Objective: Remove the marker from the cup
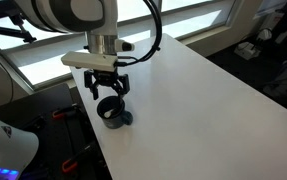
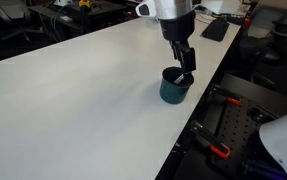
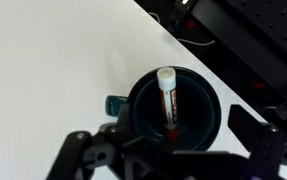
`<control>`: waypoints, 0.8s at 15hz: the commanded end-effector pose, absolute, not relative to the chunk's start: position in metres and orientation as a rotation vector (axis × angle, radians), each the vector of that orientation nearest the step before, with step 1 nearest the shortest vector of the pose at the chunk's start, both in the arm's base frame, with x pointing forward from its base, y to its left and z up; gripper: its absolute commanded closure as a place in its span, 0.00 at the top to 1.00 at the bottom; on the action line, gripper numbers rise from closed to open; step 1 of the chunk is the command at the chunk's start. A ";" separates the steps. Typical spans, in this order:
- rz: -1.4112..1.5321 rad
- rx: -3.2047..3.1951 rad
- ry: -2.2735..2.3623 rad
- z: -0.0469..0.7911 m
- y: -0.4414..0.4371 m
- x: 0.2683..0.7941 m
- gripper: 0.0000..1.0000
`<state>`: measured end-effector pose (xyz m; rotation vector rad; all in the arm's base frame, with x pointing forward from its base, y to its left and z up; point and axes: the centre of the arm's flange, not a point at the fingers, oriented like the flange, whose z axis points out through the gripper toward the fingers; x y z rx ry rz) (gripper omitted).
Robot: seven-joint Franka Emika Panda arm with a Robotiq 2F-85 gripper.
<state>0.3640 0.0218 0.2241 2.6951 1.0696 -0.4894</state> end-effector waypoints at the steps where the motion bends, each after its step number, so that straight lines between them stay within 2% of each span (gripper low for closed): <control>1: -0.472 2.694 1.064 0.230 0.021 0.364 1.00; 12: -0.431 2.689 1.054 0.243 0.022 0.360 1.00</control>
